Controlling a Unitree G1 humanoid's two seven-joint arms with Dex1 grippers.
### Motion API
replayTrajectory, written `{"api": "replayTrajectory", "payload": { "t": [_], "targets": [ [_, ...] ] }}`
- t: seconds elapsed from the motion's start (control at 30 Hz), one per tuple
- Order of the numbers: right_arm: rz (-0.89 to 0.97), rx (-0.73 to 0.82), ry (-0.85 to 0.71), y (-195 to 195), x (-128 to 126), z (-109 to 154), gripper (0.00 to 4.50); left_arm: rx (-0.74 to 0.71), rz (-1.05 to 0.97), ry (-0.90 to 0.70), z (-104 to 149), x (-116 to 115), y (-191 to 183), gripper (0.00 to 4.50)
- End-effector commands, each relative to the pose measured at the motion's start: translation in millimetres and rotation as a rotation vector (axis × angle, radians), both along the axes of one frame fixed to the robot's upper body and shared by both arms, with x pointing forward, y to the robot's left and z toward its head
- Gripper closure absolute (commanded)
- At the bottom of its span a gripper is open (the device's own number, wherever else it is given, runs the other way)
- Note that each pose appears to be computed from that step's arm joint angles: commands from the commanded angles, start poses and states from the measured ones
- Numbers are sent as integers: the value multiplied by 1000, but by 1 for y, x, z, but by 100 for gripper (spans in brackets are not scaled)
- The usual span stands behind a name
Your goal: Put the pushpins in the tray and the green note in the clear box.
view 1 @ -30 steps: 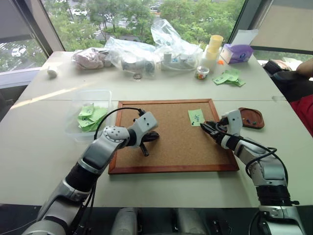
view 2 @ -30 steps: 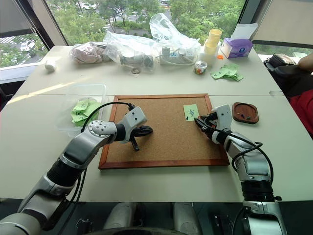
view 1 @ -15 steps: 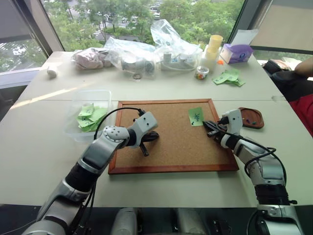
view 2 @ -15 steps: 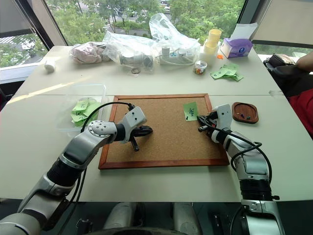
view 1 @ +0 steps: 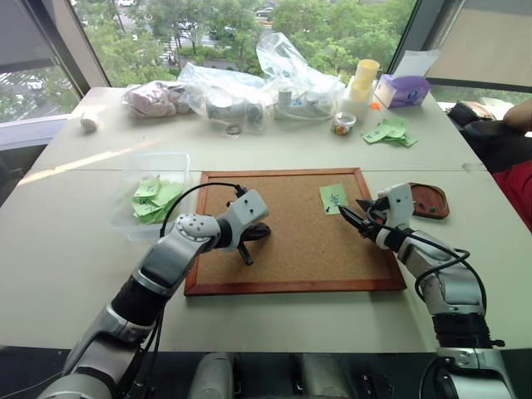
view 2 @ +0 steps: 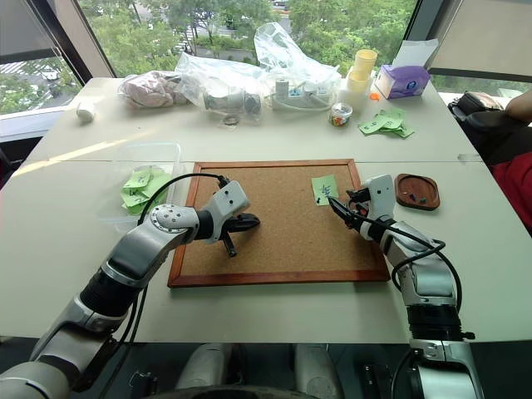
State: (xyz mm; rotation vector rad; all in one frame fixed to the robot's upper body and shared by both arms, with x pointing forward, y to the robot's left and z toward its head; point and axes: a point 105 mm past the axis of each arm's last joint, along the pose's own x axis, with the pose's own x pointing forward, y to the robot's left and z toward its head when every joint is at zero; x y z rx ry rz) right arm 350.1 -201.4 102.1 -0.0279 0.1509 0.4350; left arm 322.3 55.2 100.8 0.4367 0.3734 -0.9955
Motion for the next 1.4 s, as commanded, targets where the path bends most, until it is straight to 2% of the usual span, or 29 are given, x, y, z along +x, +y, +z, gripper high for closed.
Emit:
{"api": "replayTrajectory", "payload": {
  "t": [0.03,0.1,0.17,0.23,0.33,0.8,0.83,0.93,0.97,1.0,1.4],
  "targets": [
    [20,-13,-66,2,-2,14,165,18,-26,25,-7,-5,-4,450],
    [24,-16,-60,2,-2,12,165,19,-27,25,-7,-5,-4,450],
    [38,-25,-50,5,-2,9,217,21,-29,25,-8,-5,-4,450],
    [40,-32,-48,5,-2,8,292,21,-29,25,-8,-5,-4,450],
    [50,-54,-28,7,-2,2,444,22,-28,26,-8,-5,-3,450],
    [8,-24,-84,-3,-3,13,444,22,-24,27,-9,-5,-3,450],
    [8,-17,-87,-3,-3,14,389,22,-24,27,-9,-5,-3,450],
    [17,-17,-79,-2,-4,13,271,22,-25,28,-9,-5,-3,450],
    [14,-14,-80,-2,-4,13,206,22,-25,28,-9,-5,-3,450],
    [14,-8,-78,-2,-5,13,166,22,-25,28,-9,-5,-3,450],
    [31,-18,-38,1,-6,4,166,22,-27,27,-9,-6,-4,450]
  ]
}}
